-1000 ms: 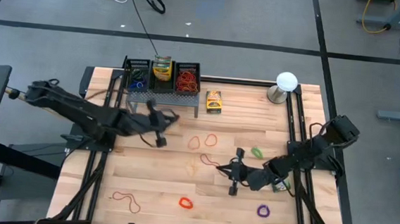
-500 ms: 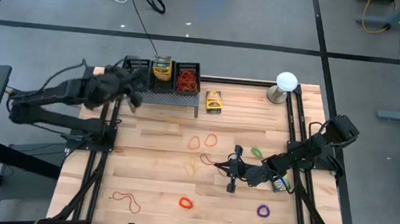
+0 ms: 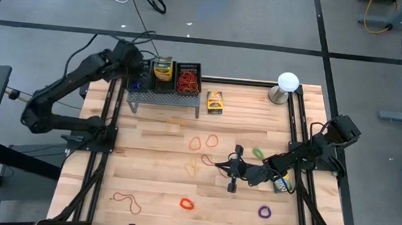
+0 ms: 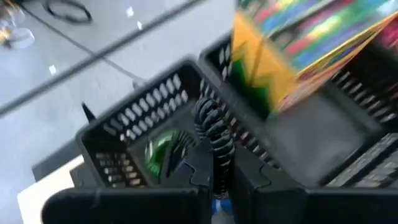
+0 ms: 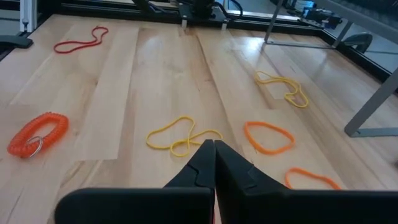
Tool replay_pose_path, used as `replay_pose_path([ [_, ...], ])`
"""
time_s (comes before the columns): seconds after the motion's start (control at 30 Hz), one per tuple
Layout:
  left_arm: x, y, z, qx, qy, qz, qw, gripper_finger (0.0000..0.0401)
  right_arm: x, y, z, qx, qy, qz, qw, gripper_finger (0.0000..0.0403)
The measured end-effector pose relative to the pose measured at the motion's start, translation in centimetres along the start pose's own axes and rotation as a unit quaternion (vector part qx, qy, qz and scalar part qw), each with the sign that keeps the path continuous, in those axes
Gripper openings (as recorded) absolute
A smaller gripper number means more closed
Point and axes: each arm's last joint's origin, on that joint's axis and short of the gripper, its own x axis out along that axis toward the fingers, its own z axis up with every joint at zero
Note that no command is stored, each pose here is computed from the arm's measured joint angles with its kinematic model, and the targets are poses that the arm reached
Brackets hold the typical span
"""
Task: Pick & Place Office Desk Supplies
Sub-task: Put the black spiral keychain into the left black bin
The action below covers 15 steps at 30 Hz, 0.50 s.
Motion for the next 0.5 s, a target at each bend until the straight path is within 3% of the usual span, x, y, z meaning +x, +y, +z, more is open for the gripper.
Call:
replay_pose_path([
  [0.17, 1.0, 0.7, -0.6, 0.001, 0.053, -0.027, 0.998, 0.0029, 0.0, 0.0, 0.0, -0.007, 0.000, 0.000, 1.000, 0.0002],
  [0.37, 0.7, 0.6, -1.0, 0.003, 0.071, -0.076, 0.995, 0.0041, 0.0, 0.0, 0.0, -0.007, 0.000, 0.000, 1.000, 0.0002],
  [0.5, 0.9, 0.6, -1.6, 0.002, 0.094, -0.070, 0.993, 0.0058, 0.0, 0.0, 0.0, -0.007, 0.000, 0.000, 1.000, 0.0002],
])
